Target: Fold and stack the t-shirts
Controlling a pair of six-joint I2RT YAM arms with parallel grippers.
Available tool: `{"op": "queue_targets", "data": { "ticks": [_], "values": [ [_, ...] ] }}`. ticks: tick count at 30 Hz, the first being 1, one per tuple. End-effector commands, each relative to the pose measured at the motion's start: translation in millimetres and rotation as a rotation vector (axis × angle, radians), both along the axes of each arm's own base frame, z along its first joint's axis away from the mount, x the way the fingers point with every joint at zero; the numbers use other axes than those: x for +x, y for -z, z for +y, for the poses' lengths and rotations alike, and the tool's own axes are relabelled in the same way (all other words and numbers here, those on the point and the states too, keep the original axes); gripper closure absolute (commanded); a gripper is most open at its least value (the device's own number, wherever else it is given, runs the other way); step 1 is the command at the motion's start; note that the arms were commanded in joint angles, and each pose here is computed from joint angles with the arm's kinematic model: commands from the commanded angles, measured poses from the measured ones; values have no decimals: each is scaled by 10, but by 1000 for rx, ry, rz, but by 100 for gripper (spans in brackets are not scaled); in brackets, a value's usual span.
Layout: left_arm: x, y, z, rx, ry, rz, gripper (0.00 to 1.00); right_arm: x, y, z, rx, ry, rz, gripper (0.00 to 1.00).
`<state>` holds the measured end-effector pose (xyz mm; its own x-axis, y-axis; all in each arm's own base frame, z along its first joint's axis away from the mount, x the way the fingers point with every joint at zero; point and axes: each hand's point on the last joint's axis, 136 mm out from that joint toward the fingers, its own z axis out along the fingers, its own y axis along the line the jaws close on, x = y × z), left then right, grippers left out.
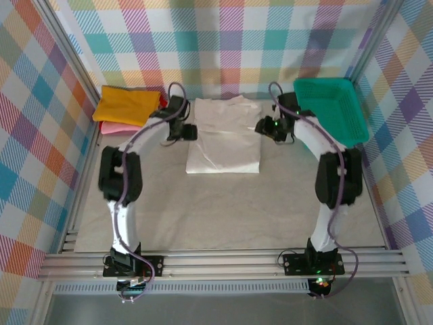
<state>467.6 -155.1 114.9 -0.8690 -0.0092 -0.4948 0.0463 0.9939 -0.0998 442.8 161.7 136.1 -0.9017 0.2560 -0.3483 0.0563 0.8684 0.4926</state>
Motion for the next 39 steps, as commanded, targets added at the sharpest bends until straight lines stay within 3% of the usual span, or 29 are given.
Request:
{"op": "queue_targets", "data": {
  "ticks": [1,2,4,7,9,13,18,24,32,35,39],
  "values": [
    [-337,-395,-338,-169,42,-152,44,-644,-163,456,132,-146,-29,67],
    [-451,-344,-443,-217,75,-157,50,-774,-107,514,166,-157,-12,74],
    [-589,-209,-613,-304,118,-157,52,-912,-7,657,266,-181,22,81],
    [-586,116,-629,-288,114,-95,58,-816,151,773,303,-196,57,90],
    [-526,313,-557,-241,86,-76,62,-688,389,722,257,-154,66,92],
    [-470,776,-320,-195,8,-28,60,-563,981,566,214,-95,156,93],
    [-583,1119,-153,-169,-60,50,61,-693,1289,422,191,-57,220,95],
    [-857,1113,-56,-175,-92,61,61,-981,1232,348,192,-67,232,95],
    [-1593,1116,-129,-211,-92,132,59,-1479,1082,275,192,-74,280,89],
    [-1508,744,-162,-218,-72,75,57,-1432,765,232,177,-51,238,86],
    [-1130,71,-240,-207,-29,-76,52,-1175,327,315,215,-44,154,85]
  ]
}}
